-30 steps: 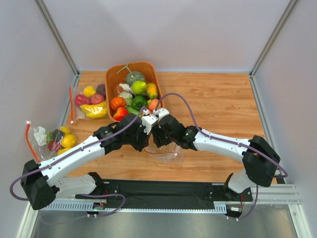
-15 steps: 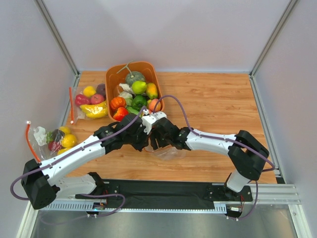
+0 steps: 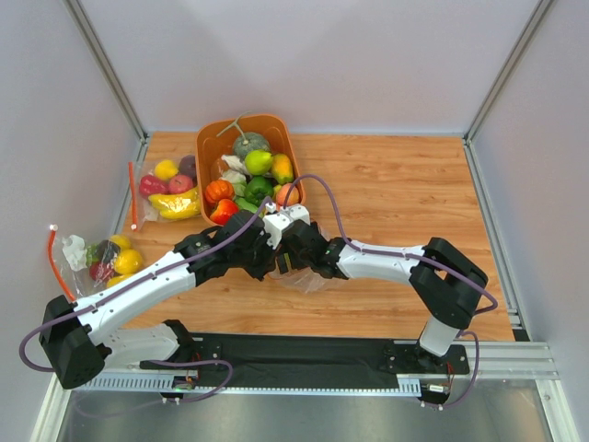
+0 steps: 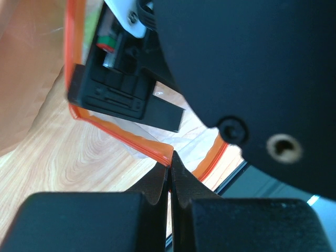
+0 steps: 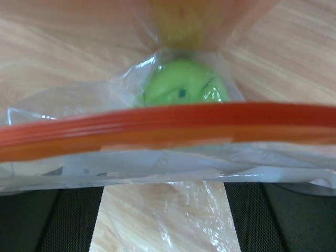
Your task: Open the zip-top bag and remove the fake food
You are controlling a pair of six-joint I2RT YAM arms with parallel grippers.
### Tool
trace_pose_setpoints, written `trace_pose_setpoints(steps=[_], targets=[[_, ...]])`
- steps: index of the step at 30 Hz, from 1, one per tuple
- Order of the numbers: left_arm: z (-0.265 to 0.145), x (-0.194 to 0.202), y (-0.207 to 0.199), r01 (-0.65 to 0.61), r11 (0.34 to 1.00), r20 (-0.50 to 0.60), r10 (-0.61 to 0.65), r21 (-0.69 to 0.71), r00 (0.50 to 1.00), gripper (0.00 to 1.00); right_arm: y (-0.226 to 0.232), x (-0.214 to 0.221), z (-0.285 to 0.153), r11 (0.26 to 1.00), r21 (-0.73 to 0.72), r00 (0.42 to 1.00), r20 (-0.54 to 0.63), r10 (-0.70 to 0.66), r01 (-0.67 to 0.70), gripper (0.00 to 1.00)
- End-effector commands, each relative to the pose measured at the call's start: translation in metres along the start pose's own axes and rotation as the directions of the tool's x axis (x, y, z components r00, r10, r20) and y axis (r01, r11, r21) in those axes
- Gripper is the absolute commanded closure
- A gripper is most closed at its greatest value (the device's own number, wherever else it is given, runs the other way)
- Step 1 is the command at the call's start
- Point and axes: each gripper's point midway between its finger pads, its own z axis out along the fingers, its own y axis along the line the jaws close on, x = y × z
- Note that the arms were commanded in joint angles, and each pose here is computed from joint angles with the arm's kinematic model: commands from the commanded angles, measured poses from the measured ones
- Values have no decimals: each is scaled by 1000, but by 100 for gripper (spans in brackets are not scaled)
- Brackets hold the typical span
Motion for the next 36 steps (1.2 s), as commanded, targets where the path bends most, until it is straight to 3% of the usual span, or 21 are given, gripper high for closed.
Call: trace_pose_setpoints(steps=[1,6,15,23,32,36], targets=[[-8,-18,-11,-32,998,58,29,52,998,100,-5,-35,10,995,38,983,158,89,-96,14],[-8,-18,-12,-33,998,58,30,53,998,100,-9,-43,18,991,44,969,218,113,-125,14],[-8,-18,-12,-32,998,58,29,55,998,100,-15,-24,43,991,79,980,173,95,-110,17],[-7,-18,-11,-32,998,55,30,51,998,100,-17,-41,19,993,71,976,204,82,-98,59],[-6,-16,-6,-25,999,44,24,26,999,100,2,-67,-36,993,-67,971,211,113,-101,64],[-6,-17,-7,-22,999,45,21,25,999,100,10,-63,-53,990,-114,983,155,98,-81,64]])
